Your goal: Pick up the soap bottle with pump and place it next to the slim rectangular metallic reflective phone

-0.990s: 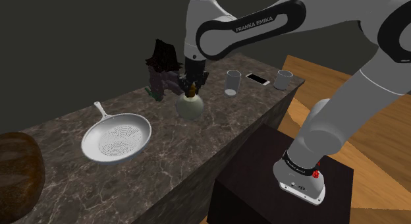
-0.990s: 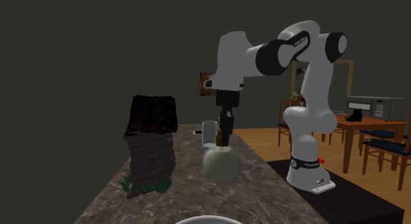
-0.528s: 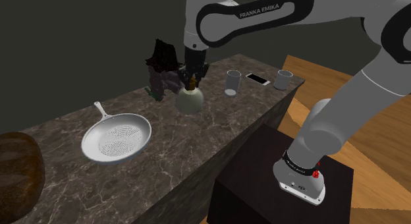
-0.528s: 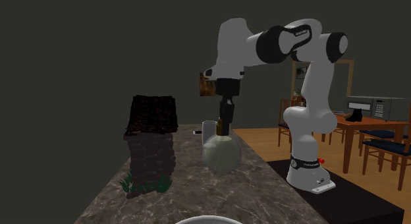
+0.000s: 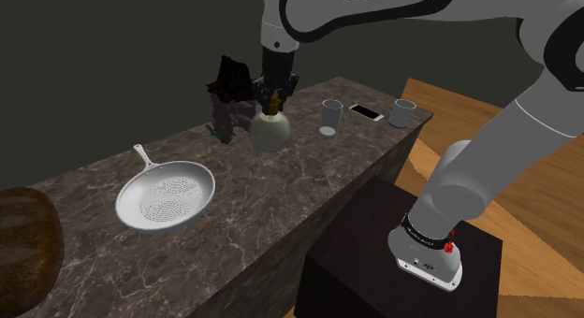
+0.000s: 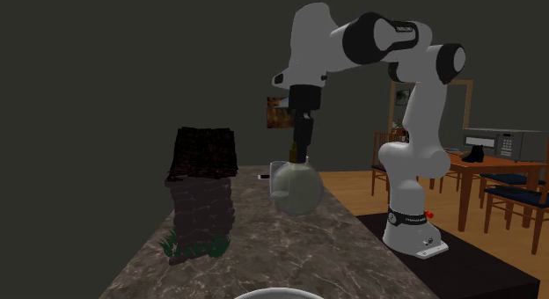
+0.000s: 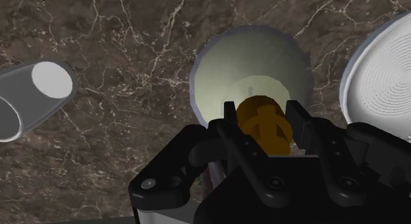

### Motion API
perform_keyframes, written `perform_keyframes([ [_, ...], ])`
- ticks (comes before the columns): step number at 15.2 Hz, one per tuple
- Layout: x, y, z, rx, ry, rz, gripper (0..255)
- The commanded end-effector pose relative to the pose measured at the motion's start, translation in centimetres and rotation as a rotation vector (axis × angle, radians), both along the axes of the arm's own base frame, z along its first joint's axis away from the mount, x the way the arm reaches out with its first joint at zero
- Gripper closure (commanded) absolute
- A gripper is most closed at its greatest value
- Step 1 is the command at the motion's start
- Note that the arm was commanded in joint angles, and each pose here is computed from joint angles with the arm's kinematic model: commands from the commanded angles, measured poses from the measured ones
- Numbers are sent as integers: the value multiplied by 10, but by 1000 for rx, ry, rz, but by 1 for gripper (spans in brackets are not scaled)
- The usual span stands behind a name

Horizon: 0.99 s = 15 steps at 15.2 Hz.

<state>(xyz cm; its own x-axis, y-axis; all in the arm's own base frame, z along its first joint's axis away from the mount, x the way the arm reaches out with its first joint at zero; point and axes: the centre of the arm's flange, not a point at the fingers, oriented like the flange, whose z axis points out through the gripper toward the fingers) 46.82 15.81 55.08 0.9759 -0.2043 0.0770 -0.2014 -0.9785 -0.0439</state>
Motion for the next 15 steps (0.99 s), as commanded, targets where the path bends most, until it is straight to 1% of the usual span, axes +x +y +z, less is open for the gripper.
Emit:
perform_keyframes([
  [1,0,0,11,0,0,0,255],
  [15,0,0,85,0,0,0,255],
])
